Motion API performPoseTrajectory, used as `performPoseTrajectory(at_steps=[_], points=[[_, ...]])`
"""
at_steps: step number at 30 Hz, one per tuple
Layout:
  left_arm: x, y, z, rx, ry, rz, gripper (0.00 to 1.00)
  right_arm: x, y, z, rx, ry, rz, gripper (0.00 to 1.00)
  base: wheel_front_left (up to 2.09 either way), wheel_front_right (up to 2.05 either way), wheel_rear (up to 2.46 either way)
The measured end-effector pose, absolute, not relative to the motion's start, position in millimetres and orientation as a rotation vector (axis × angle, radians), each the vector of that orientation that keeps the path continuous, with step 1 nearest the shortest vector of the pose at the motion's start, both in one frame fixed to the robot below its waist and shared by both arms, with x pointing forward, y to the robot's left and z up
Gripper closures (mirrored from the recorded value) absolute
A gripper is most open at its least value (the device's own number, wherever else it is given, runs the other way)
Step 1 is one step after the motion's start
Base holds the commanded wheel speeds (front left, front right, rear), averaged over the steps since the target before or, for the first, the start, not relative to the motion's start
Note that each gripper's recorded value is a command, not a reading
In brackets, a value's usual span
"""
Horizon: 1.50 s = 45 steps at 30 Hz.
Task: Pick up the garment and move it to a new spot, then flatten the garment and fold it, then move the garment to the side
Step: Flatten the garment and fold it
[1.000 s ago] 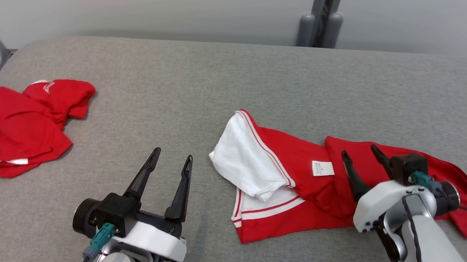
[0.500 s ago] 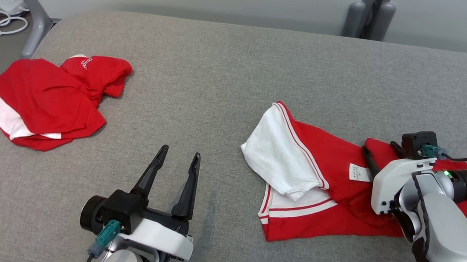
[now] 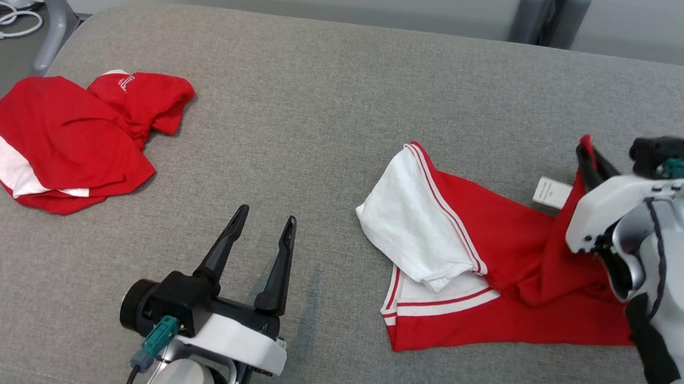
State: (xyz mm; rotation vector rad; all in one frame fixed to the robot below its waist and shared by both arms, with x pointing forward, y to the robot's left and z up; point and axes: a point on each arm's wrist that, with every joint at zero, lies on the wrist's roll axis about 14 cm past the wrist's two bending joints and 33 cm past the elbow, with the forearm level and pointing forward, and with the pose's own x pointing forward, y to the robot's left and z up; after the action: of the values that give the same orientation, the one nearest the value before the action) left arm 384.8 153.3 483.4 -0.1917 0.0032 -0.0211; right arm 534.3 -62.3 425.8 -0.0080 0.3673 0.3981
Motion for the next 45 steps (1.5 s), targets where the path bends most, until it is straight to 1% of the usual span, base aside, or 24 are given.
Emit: performPoseTrajectory(at_steps=[1, 4, 8, 11, 13, 14, 15, 18, 20, 26, 33, 37, 42, 45], points=[[385.9, 151.4, 482.6, -0.191, 0.006, -0.028, 0.0, 549.4, -67.0, 441.3, -0.016, 0.329, 0.388, 1.0, 0.0, 0.0, 0.0], [388.2, 150.9, 481.6, -0.19, 0.009, -0.031, 0.0, 574.5, -77.1, 466.0, 0.011, 0.276, 0.354, 1.0, 0.0, 0.0, 0.0], [391.7, 151.3, 478.6, -0.185, 0.017, -0.031, 0.0, 612.7, -109.7, 500.6, 0.1, 0.199, 0.249, 1.0, 0.0, 0.0, 0.0], [393.9, 151.9, 474.9, -0.18, 0.028, -0.031, 0.0, 634.7, -144.6, 512.1, 0.151, 0.156, 0.147, 1.0, 0.0, 0.0, 0.0], [395.2, 153.5, 471.8, -0.178, 0.036, -0.025, 0.0, 644.2, -164.4, 508.5, 0.188, 0.161, 0.083, 1.0, 0.0, 0.0, 0.0], [395.3, 154.5, 469.3, -0.179, 0.044, -0.021, 0.0, 647.2, -173.8, 503.9, 0.183, 0.167, 0.057, 0.96, 0.0, 0.0, 0.0], [395.6, 155.7, 467.5, -0.178, 0.049, -0.017, 0.0, 649.0, -184.1, 498.7, 0.174, 0.175, 0.03, 0.0, 0.0, 0.0, 0.0], [396.6, 157.9, 466.1, -0.173, 0.053, -0.01, 0.0, 647.1, -192.6, 478.1, 0.148, 0.241, 0.007, 0.0, 0.0, 0.0, 0.0], [397.3, 158.6, 465.1, -0.172, 0.056, -0.005, 0.0, 644.5, -188.4, 464.5, 0.144, 0.277, 0.008, 0.0, 0.0, 0.0, 0.0], [401.2, 154.6, 466.9, -0.176, 0.048, -0.015, 0.0, 633.6, -165.9, 463.8, 0.136, 0.254, 0.047, 0.0, 0.0, 0.0, 0.0], [409.0, 138.2, 478.7, -0.182, 0.01, -0.073, 0.0, 603.0, -128.3, 478.7, 0.14, 0.199, 0.131, 0.0, 0.0, 0.0, 0.0], [412.7, 122.2, 486.2, -0.19, -0.012, -0.124, 0.0, 579.0, -113.2, 490.4, 0.119, 0.148, 0.189, 0.0, 0.0, 0.0, 0.0], [415.0, 101.9, 492.7, -0.214, -0.026, -0.185, 0.0, 541.6, -116.5, 505.0, 0.133, 0.057, 0.23, 0.0, 0.0, 0.0, 0.0], [416.3, 89.6, 495.0, -0.222, -0.029, -0.219, 0.0, 511.7, -132.4, 511.0, 0.122, 0.002, 0.242, 0.0, 0.0, 0.0, 0.0]])
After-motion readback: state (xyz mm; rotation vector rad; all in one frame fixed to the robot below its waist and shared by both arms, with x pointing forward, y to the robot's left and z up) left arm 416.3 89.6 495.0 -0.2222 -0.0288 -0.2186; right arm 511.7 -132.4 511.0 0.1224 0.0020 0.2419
